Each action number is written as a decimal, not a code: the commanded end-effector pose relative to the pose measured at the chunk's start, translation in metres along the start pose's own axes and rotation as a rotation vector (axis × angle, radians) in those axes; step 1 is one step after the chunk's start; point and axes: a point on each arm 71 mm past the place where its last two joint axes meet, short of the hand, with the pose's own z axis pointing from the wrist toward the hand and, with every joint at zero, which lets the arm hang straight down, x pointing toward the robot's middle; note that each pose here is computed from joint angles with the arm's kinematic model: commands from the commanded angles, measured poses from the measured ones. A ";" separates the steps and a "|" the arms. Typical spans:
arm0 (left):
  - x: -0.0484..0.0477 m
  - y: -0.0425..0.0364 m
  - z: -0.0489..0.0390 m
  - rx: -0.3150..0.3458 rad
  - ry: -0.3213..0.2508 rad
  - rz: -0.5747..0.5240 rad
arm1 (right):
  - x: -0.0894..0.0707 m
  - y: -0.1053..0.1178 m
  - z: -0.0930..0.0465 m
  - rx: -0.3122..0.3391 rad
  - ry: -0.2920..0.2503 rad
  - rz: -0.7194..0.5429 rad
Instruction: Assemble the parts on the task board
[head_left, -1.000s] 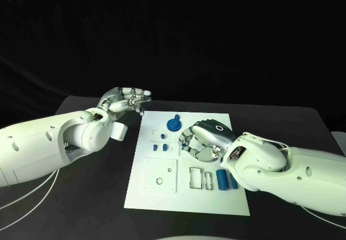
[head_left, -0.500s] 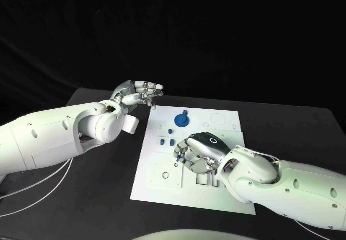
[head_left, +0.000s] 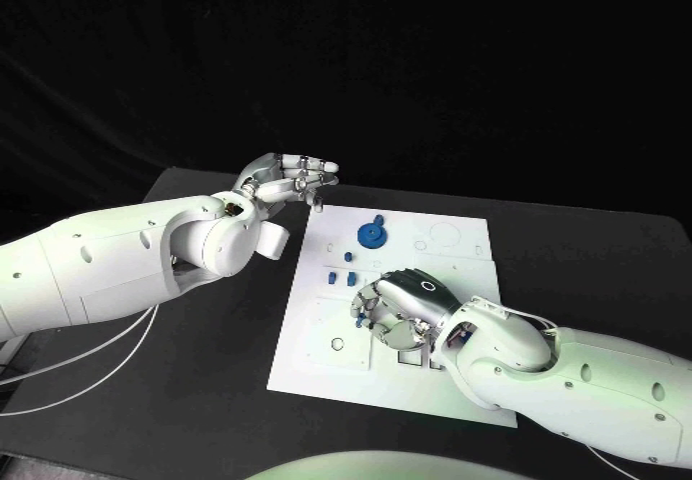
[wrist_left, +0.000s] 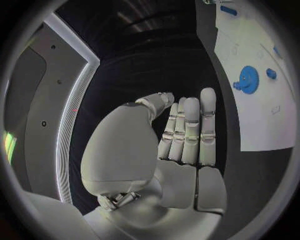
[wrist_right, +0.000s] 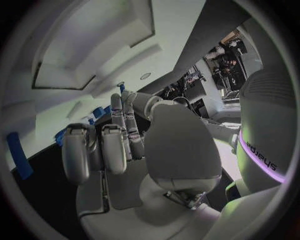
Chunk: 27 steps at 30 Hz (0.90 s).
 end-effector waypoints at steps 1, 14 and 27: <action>0.0016 -0.0015 0.0007 0.013 0.008 -0.010 | 0.001 0.002 0.000 -0.018 0.002 -0.013; 0.0010 -0.0012 0.0007 0.009 0.009 -0.010 | 0.006 0.002 0.000 -0.022 0.046 -0.044; 0.0007 -0.0010 0.0008 0.006 0.009 -0.010 | 0.011 0.007 0.002 -0.028 0.094 -0.078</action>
